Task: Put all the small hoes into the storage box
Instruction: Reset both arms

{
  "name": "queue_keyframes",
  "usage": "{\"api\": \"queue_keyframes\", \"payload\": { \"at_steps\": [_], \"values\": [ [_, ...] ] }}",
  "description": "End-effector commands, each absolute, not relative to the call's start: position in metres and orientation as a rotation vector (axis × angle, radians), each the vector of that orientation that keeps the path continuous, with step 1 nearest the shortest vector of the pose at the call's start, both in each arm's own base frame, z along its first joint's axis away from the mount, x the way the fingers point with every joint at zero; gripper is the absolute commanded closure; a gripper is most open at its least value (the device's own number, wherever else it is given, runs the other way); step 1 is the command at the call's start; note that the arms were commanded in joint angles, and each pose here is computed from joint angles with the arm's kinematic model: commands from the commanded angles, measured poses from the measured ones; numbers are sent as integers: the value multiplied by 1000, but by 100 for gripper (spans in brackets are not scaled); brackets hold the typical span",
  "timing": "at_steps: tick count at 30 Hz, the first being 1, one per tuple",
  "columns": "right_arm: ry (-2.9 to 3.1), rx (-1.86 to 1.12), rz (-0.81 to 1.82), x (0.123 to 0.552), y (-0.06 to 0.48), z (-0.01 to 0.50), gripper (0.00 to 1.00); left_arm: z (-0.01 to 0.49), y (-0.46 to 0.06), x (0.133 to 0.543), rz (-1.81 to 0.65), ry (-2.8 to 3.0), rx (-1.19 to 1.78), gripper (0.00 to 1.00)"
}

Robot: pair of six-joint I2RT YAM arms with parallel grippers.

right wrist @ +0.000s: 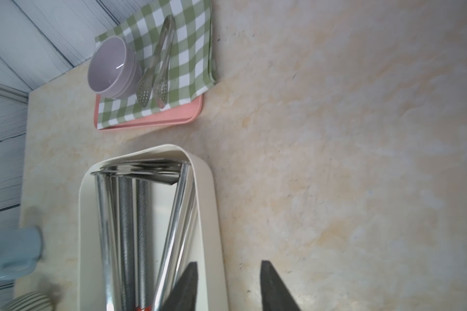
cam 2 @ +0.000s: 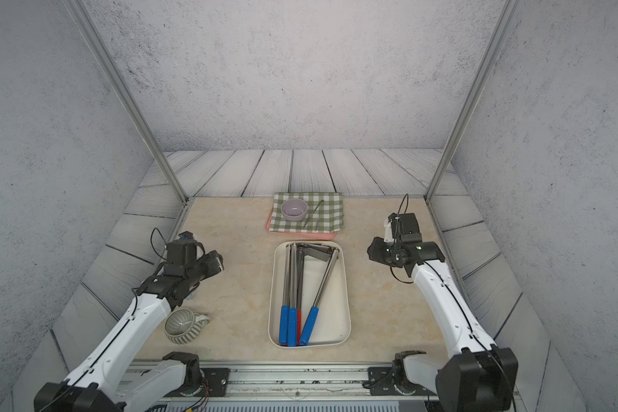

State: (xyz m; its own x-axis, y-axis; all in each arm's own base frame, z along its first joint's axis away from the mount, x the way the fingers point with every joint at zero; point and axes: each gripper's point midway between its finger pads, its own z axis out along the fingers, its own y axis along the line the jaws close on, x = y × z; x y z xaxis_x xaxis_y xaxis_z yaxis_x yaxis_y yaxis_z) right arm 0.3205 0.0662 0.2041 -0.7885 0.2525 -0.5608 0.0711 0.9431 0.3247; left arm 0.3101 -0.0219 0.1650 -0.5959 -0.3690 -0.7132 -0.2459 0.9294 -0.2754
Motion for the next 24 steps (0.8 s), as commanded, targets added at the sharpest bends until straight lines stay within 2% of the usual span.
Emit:
{"api": "queue_keyframes", "payload": {
  "at_steps": [1, 2, 9, 14, 24],
  "values": [
    [2337, 253, 122, 334, 30, 207, 31, 182, 9, 322, -43, 2038, -456, 31],
    [2312, 245, 87, 336, 25, 206, 0, 180, 15, 321, -6, 2010, -463, 31],
    [2134, 151, -186, 348, -6, 197, 1, 167, 56, 306, 198, 1818, -551, 19],
    [2068, 140, -340, 355, -24, 186, 1, 167, 69, 307, 247, 1773, -592, 18],
    [1968, 181, -284, 366, -27, 144, 1, 144, 74, 317, 305, 1810, -564, 19]
  ]
}}
